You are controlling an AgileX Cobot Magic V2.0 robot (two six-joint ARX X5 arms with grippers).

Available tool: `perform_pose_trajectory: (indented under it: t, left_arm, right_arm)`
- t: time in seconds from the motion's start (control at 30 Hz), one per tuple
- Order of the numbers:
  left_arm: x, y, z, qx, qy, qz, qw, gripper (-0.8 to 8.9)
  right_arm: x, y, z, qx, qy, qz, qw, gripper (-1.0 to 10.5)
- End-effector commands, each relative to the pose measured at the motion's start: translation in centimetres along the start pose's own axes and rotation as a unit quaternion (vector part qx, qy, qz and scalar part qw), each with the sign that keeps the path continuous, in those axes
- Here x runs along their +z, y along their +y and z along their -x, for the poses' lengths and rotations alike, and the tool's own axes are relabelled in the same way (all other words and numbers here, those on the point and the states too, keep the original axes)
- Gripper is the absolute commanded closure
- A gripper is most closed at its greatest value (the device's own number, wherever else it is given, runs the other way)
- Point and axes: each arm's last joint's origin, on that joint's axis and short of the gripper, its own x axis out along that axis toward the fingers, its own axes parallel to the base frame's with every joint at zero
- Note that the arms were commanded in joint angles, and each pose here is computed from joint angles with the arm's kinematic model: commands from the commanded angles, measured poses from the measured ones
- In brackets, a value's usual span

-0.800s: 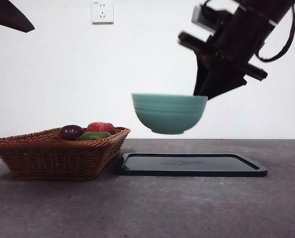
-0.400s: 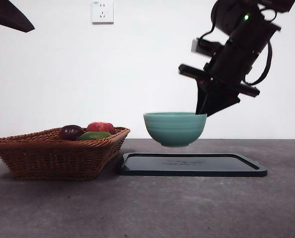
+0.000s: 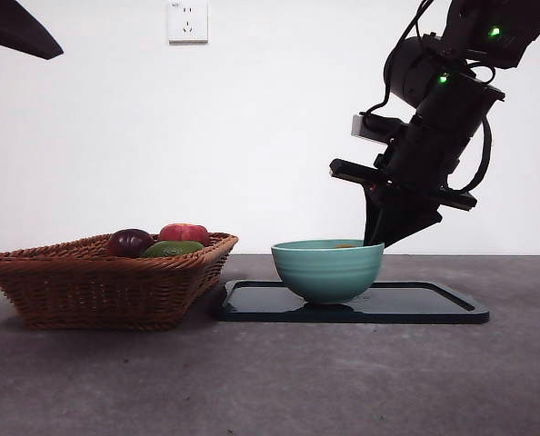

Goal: Pick up the wifruite, put it on the bowl, pick up the plate, put it on desk

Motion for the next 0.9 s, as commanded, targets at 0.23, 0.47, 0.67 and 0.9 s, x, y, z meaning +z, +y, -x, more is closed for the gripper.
perform_pose_trajectory:
  t: [0.23,0.47,0.67,0.9]
  left_arm:
    - [0.2,-0.2,0.0,-0.006,-0.003,-0.016,1.0,4.15]
    - [0.2,-0.2,0.0,-0.006,-0.002,-0.015,1.0,4.15]
    - [0.2,-0.2,0.0,-0.006,-0.002,-0.015,1.0,4.15]
    - [0.3,-0.2,0.0,-0.006,-0.004,-0.017,1.0,4.15]
  right_arm:
    - [0.2,0.1,-0.8,0.0,0.007,0.003,1.0,9.3]
    - [0.2,0.1,-0.8,-0.001,0.007,-0.001,1.0,7.5]
    - [0.8,0.3,0.6,-0.009,-0.014,0.002,1.0,7.1]
    - [2.2,1.6,6.2,0.002,-0.079,0.013,0.997,7.1]
